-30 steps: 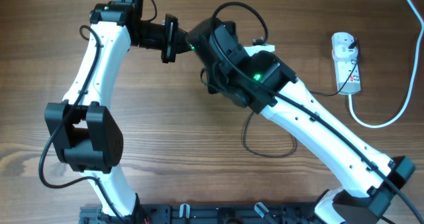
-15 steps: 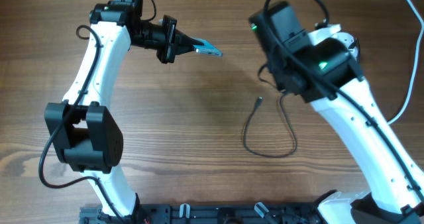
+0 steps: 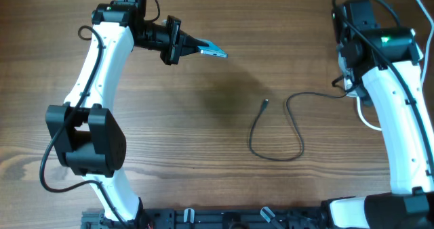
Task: Plug charger to phone and switch on socket
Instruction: 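Open the right gripper off the phone and pull it back right, then move the right gripper over the black cable's USB-C connector, then lower the right gripper and close on the USB-C connector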
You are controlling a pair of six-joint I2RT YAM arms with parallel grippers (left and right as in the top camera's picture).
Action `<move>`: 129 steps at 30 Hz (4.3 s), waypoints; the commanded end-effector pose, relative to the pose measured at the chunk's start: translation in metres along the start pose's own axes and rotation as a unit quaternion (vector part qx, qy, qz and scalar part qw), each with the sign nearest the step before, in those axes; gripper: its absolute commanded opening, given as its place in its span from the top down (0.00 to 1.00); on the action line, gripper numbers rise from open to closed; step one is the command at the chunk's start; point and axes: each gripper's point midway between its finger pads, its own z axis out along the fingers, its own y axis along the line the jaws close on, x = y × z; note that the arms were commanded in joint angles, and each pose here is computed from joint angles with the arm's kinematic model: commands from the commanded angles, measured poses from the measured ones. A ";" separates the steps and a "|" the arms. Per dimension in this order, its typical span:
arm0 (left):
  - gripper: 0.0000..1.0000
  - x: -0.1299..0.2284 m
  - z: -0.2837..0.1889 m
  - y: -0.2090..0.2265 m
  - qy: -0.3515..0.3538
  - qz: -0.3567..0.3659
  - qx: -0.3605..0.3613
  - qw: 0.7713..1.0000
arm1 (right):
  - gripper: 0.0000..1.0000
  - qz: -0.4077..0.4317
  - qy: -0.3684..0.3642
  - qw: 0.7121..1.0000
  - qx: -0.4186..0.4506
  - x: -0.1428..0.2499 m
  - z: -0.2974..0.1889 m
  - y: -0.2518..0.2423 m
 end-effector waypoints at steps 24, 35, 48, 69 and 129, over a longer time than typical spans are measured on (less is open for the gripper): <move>0.96 0.057 -0.008 -0.041 0.130 0.137 0.098 0.977 | 0.00 -0.046 0.192 0.980 0.038 0.111 0.052 -0.024; 0.96 0.080 -0.019 -0.048 0.200 0.121 0.128 0.964 | 0.00 -0.176 0.268 0.945 -0.070 0.137 0.039 0.005; 0.96 0.059 -0.032 -0.048 0.162 0.115 0.133 0.971 | 0.08 -0.250 0.286 0.914 -0.140 0.148 0.031 0.023; 0.96 0.053 -0.040 -0.048 0.154 0.112 0.141 0.972 | 0.09 -0.343 0.313 0.876 -0.127 0.221 0.045 0.044; 0.96 0.035 -0.064 -0.049 0.130 0.103 0.162 0.973 | 0.51 -0.367 0.330 0.868 -0.061 0.291 0.098 0.049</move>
